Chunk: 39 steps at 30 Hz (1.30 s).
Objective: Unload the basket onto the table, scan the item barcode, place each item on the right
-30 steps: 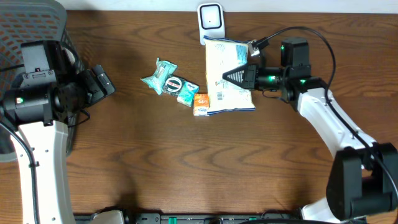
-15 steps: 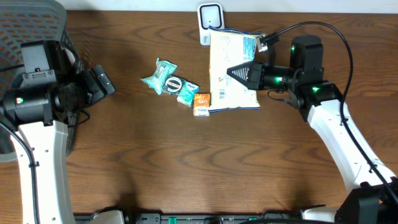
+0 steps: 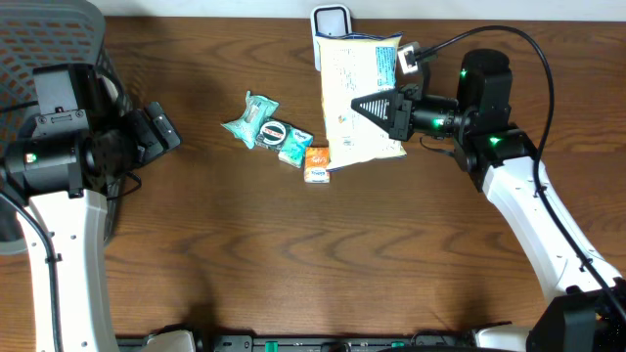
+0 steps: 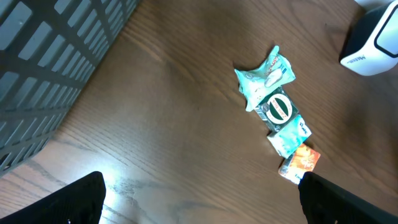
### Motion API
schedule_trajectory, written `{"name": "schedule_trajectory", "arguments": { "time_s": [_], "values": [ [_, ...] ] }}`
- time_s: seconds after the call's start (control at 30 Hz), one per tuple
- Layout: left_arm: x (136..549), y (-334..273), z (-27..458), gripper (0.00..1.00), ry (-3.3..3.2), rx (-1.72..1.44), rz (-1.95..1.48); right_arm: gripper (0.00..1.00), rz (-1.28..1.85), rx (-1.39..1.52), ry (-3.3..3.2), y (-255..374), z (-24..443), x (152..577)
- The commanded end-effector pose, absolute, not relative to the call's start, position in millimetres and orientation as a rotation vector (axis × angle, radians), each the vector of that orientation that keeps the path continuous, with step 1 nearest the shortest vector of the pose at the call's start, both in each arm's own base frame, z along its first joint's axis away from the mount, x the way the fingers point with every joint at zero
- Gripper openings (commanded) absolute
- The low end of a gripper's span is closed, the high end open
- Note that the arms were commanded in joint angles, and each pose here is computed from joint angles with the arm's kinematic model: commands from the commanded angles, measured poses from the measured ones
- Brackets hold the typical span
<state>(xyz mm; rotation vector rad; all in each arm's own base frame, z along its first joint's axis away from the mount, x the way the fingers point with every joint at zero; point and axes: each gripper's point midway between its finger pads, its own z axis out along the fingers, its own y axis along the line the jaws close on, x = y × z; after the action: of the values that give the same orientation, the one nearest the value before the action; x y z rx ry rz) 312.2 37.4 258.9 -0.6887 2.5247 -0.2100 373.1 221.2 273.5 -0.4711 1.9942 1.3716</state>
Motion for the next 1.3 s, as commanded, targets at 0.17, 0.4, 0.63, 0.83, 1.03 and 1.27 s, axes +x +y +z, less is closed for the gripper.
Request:
{"name": "schedule_trajectory", "arguments": {
  "time_s": [0.17,0.4,0.63,0.83,1.03,1.27],
  "values": [
    [314.2,38.1,265.8,0.98,2.507,-0.688,-0.217,0.01,1.423,-0.5,1.96,224.4,288.7,364.1],
    [314.2,38.1,265.8,0.98,2.507,-0.688,-0.217,0.01,1.424,-0.5,1.961,224.5,288.4,364.0],
    [314.3,38.2,265.8,0.98,2.507,-0.688,-0.217,0.01,1.423,-0.501,1.959,224.6,288.6,364.1],
    [314.2,38.1,265.8,0.98,2.507,-0.688,-0.217,0.01,1.419,-0.497,1.961,224.3,288.3,364.8],
    [314.2,38.1,265.8,0.98,2.507,-0.688,-0.217,0.01,1.417,-0.495,1.962,224.4,288.0,365.1],
    [314.2,38.1,265.8,0.98,2.507,-0.688,-0.217,0.01,1.422,-0.486,1.978,224.2,285.4,364.1]
  ]
}}
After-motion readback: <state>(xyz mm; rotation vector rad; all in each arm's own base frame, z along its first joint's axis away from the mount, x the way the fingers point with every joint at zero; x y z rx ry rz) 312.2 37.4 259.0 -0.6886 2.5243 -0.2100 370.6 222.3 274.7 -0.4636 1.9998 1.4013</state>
